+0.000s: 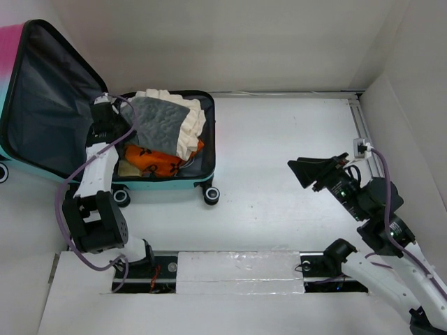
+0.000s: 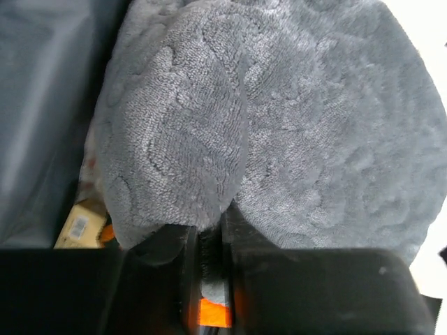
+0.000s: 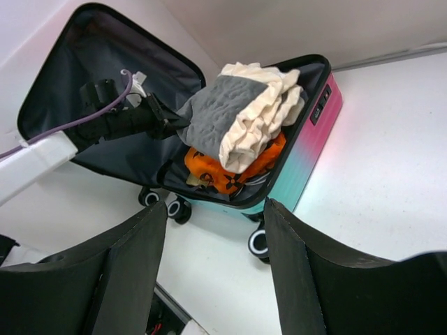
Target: Pack the luggage
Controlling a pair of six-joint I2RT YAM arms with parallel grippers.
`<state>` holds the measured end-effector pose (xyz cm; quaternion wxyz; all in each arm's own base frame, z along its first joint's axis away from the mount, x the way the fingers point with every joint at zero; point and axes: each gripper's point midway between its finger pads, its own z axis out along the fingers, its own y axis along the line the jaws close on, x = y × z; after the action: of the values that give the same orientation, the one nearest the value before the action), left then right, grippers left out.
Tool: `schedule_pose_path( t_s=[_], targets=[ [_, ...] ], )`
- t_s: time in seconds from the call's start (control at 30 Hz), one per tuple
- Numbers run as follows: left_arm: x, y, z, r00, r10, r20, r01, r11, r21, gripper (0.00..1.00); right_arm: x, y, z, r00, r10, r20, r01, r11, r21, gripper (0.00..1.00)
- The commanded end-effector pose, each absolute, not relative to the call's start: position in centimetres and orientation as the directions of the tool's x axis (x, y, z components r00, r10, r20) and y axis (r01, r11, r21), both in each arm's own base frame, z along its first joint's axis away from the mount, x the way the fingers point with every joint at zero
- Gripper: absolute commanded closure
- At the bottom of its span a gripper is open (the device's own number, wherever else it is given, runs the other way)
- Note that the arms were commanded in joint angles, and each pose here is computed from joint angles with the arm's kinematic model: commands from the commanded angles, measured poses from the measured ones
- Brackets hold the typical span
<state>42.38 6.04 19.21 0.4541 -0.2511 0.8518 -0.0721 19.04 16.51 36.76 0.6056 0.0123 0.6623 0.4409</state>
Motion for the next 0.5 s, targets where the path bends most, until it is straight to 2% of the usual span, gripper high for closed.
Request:
schedule_pose_path(
  t_s=[0.0,0.03,0.07,0.1,0.13,0.2,0.33,0.4,0.47],
  targets=[
    [39.9,7.6,18.0,-0.471,-0.513,-0.717,-0.465,0.836,-0.292,0.84,19.2,17.6,37.5,-0.259,0.544,-0.798,-0.565,0.585,0.582,0.37],
    [39.6,7.8,18.2,-0.469,-0.512,-0.720,-0.478,0.832,-0.281,0.74,19.2,17.6,37.5,-0.259,0.544,-0.798,-0.565,0.584,0.582,0.36],
    [39.0,8.7,20.2,-0.397,-0.523,-0.755,-0.517,0.807,-0.287,0.36,19.4,18.2,36.9,-0.286,0.524,-0.802,-0.568,0.582,0.582,0.36],
    [38.8,8.6,21.2,-0.377,-0.519,-0.768,-0.510,0.808,-0.296,0.35,19.4,18.2,36.9,-0.286,0.524,-0.802,-0.568,0.582,0.582,0.36],
    [38.6,8.7,22.6,-0.339,-0.518,-0.785,-0.508,0.804,-0.311,0.25,19.6,18.7,36.5,-0.304,0.521,-0.798,-0.566,0.574,0.591,0.36],
    [38.3,8.9,25.7,-0.252,-0.507,-0.824,-0.489,0.802,-0.343,0.20,19.7,19.0,36.4,-0.311,0.516,-0.798,-0.571,0.570,0.591,0.36],
    [37.3,5.6,32.3,-0.106,-0.496,-0.862,-0.379,0.822,-0.426,0.19,20.2,19.4,35.9,-0.323,0.516,-0.793,-0.563,0.569,0.599,0.36],
    [36.9,4.9,33.7,-0.050,-0.530,-0.846,-0.332,0.808,-0.487,0.22,20.5,19.6,35.4,-0.330,0.511,-0.794,-0.558,0.573,0.600,0.41],
    [35.4,4.6,34.5,-0.003,-0.532,-0.847,-0.306,0.806,-0.506,0.25,20.5,19.8,35.0,-0.337,0.505,-0.795,-0.563,0.568,0.600,0.58]
  ],
)
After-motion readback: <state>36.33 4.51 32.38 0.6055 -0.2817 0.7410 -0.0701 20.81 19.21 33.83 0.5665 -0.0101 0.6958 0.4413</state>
